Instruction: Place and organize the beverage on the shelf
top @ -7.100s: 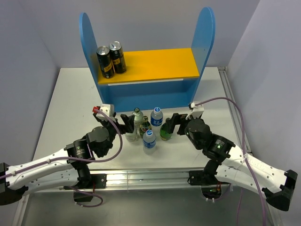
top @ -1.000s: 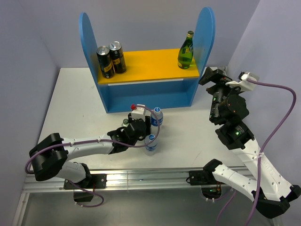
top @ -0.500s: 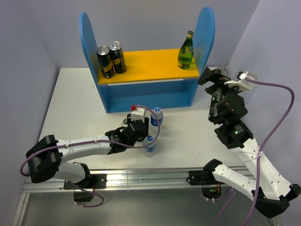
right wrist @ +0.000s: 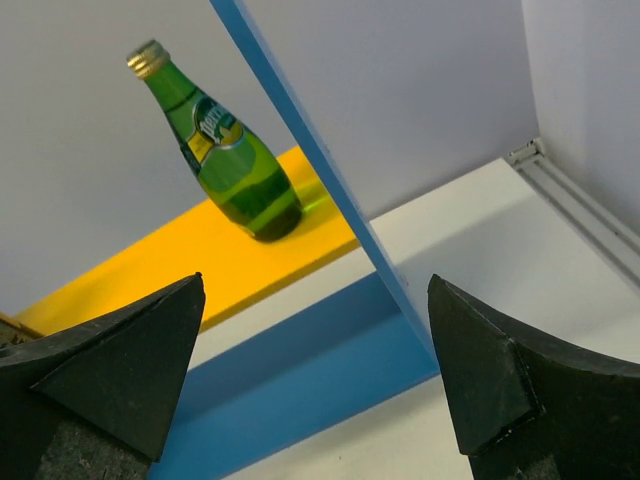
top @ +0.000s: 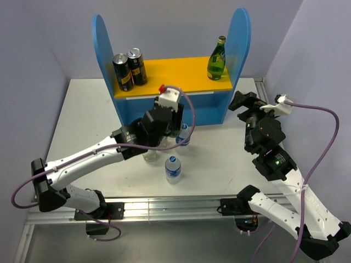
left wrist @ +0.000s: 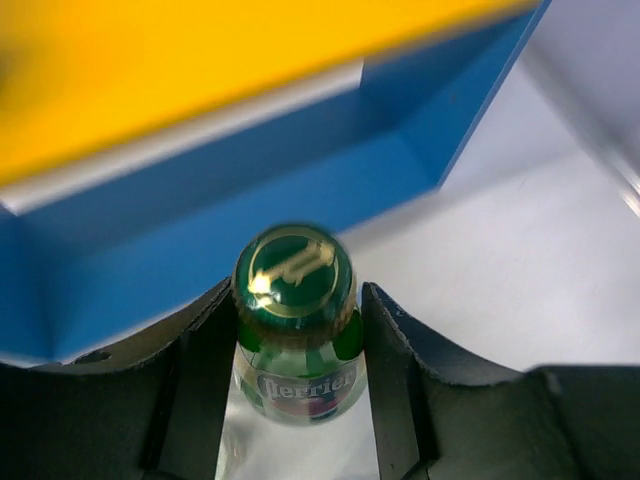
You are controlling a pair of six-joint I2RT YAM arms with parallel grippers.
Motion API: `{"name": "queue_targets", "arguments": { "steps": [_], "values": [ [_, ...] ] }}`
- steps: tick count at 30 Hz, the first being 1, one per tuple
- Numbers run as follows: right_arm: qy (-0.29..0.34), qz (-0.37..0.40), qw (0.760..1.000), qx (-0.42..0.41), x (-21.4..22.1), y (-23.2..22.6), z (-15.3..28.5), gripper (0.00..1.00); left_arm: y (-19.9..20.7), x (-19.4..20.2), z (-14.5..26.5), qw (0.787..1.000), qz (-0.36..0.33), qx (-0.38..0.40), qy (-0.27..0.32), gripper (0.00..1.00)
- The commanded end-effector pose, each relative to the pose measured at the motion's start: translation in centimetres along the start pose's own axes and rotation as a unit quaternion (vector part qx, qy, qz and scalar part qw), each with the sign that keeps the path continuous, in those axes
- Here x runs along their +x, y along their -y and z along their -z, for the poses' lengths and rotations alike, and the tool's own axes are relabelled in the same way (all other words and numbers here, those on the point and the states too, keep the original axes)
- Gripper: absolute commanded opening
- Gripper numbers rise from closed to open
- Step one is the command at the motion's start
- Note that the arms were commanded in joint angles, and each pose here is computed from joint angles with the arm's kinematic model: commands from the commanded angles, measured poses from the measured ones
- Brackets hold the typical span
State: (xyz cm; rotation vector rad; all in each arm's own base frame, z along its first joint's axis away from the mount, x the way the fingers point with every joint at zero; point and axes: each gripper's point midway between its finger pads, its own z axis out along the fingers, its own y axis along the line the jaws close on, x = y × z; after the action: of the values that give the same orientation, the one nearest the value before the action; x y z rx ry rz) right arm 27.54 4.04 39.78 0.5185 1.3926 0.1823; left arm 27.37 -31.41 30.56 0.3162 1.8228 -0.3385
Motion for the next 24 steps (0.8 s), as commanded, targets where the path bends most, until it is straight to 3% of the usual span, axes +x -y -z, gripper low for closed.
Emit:
{"name": "queue_targets", "arguments": {
  "steps": [1,5,7,8,11,17,24],
  "values": [
    [-0.015,-0.022,1.0,-0.006,0.8,0.2,0.6,0.99,0.0,-10.7,0.7,0.994,0.027,0.011,0.107,0.0],
    [-0.021,-0.019,1.0,-0.004,1.6,1.0,1.2,0.98,0.7,-17.4,-0.1,0.988,0.03,0.035,0.149,0.0],
    [-0.021,-0.017,1.0,-0.002,1.8,1.5,1.4,0.98,0.3,-18.0,-2.1,0.99,0.015,0.026,0.139,0.0],
    [-0.021,-0.017,1.0,-0.003,1.8,1.6,1.5,0.98,0.2,-20.9,-1.3,0.986,0.026,0.034,0.164,0.0],
    [-0.018,-0.015,1.0,0.001,2.0,2.2,1.7,0.98,0.0,-23.7,-2.0,0.982,0.025,0.037,0.184,0.0],
    [-0.016,-0.017,1.0,0.003,2.1,2.6,2.0,0.98,-0.6,-26.3,-5.0,0.973,0.036,0.048,0.221,0.0],
    [-0.018,-0.017,1.0,0.003,2.5,3.0,2.2,0.98,0.6,-25.7,-10.3,0.969,0.017,0.065,0.236,0.0]
  ]
}}
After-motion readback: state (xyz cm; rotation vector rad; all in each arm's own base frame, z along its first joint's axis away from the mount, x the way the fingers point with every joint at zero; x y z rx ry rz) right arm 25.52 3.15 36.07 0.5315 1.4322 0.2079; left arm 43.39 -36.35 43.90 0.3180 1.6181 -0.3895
